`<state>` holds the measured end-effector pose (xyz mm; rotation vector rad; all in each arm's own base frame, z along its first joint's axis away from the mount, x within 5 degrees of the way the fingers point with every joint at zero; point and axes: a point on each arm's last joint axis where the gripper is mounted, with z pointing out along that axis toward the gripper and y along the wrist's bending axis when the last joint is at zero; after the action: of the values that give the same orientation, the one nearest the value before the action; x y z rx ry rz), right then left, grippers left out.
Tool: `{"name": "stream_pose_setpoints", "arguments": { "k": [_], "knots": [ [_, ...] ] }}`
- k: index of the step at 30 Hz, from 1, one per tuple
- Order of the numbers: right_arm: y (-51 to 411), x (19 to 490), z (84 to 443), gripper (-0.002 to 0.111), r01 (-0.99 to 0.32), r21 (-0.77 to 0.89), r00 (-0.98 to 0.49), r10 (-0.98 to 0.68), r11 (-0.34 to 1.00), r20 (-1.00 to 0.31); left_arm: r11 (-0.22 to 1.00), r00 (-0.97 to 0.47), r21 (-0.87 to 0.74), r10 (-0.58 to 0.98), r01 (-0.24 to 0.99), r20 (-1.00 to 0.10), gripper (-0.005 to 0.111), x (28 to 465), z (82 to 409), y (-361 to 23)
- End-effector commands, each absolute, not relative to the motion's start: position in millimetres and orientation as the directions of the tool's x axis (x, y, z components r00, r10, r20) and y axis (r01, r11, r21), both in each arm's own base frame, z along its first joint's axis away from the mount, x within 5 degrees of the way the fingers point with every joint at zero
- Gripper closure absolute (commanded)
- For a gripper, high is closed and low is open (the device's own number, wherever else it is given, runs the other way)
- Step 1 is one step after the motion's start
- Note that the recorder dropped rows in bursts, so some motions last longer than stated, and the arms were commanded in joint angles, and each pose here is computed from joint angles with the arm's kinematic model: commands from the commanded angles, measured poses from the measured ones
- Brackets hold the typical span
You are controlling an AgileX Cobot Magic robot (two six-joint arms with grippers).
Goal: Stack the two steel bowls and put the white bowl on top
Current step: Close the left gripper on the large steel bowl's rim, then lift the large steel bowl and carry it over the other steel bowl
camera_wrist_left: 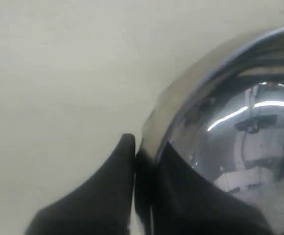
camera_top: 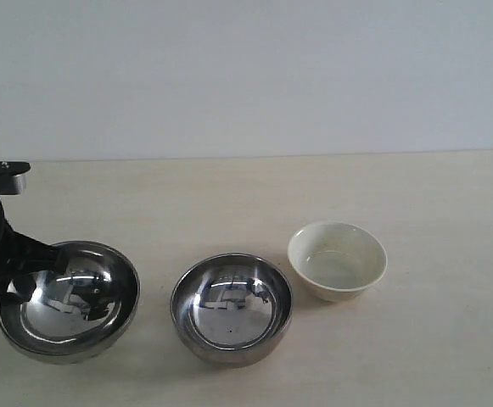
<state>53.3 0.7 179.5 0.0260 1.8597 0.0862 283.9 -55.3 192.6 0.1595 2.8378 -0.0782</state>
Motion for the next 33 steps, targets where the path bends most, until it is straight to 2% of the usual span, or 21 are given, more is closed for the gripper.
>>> {"name": "stream_pose_setpoints", "arguments": {
  "k": [1,15,22,30,33],
  "knots": [
    [1,53,180,0.108,-0.025,0.071,-0.276,0.062,0.997,-0.959,0.991,-0.943,-0.051,0.101,0.123,-0.317,0.103,282,211,-55],
    [1,53,180,0.108,-0.025,0.071,-0.276,0.062,0.997,-0.959,0.906,-0.898,-0.333,0.101,0.261,-0.429,0.103,287,251,-85],
    [1,53,180,0.108,-0.025,0.071,-0.276,0.062,0.997,-0.959,0.891,-0.897,-0.349,0.124,0.289,-0.425,0.103,290,265,-88],
    [1,53,180,0.108,-0.025,0.071,-0.276,0.062,0.997,-0.959,0.855,-0.882,-0.378,0.172,0.355,-0.44,0.103,289,265,-102],
    [1,53,180,0.108,-0.025,0.071,-0.276,0.062,0.997,-0.959,0.835,-0.892,-0.395,0.224,0.383,-0.392,0.103,294,260,-114]
  ]
}}
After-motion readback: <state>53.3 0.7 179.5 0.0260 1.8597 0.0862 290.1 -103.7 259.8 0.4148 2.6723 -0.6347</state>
